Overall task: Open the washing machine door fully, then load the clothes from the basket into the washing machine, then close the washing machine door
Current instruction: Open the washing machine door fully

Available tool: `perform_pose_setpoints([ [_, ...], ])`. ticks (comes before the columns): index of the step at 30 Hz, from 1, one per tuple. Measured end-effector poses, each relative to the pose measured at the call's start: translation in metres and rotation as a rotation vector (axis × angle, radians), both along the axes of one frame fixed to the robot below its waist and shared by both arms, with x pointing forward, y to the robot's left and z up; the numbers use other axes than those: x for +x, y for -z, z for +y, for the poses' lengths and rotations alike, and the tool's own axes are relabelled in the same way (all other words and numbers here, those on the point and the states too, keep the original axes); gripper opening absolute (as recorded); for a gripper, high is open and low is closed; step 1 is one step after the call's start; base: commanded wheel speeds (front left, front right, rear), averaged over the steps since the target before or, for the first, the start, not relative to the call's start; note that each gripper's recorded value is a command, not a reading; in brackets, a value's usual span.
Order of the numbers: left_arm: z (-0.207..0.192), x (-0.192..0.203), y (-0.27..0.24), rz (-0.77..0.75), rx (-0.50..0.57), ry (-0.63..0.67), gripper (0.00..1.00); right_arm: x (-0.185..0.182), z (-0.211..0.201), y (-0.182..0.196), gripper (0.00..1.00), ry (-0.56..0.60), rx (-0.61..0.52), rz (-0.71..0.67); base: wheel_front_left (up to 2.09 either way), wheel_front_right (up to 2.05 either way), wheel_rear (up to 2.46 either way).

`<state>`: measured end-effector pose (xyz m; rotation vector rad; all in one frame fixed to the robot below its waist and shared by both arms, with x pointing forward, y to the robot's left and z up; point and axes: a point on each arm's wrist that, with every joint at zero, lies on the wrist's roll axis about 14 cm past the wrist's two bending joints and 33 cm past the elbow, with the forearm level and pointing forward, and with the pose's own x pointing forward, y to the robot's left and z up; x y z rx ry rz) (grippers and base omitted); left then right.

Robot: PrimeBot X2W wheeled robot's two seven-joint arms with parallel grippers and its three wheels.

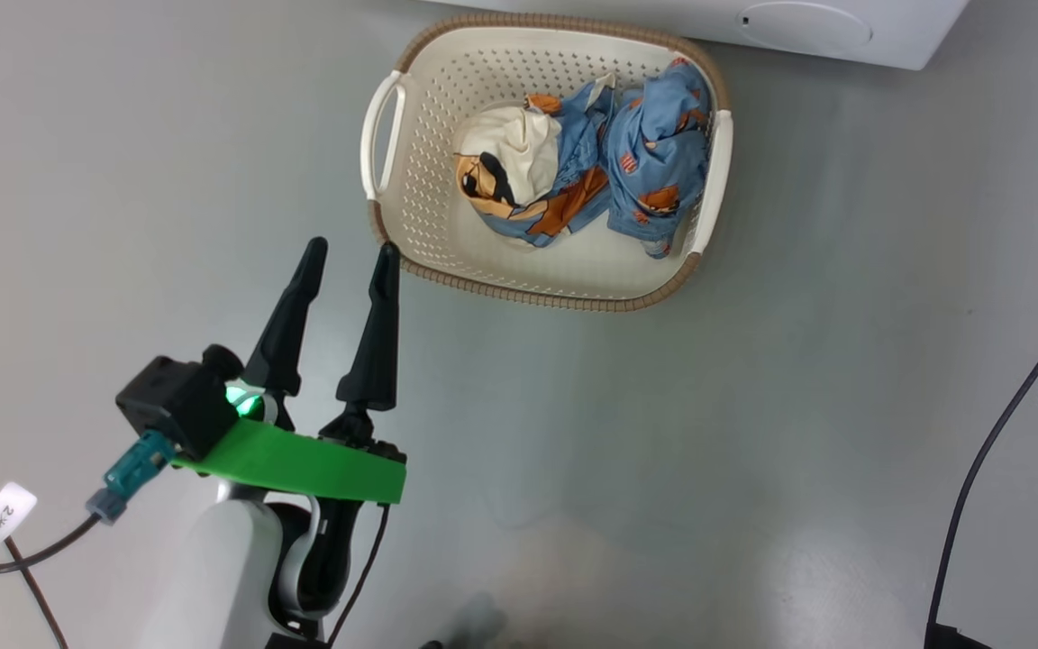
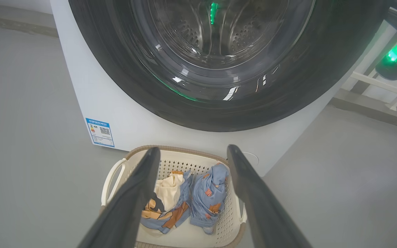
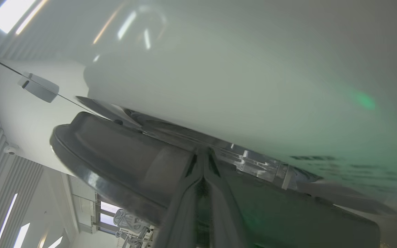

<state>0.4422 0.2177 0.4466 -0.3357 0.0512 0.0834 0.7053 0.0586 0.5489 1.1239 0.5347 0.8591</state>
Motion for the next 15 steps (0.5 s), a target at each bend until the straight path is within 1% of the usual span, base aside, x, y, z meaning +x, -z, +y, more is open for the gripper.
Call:
perform_pose_setpoints([
  [9, 0.004, 0.0, 0.005, 0.013, 0.002, -0.011, 1.0, 0.005, 0.012, 0.008, 0.0, -0.021, -0.004, -0.001, 0.0, 0.0, 0.0],
  [15, 0.002, 0.0, -0.002, -0.004, -0.002, -0.007, 1.0, 0.0, 0.014, 0.003, 0.0, -0.033, -0.025, -0.015, 0.0, 0.0, 0.0],
])
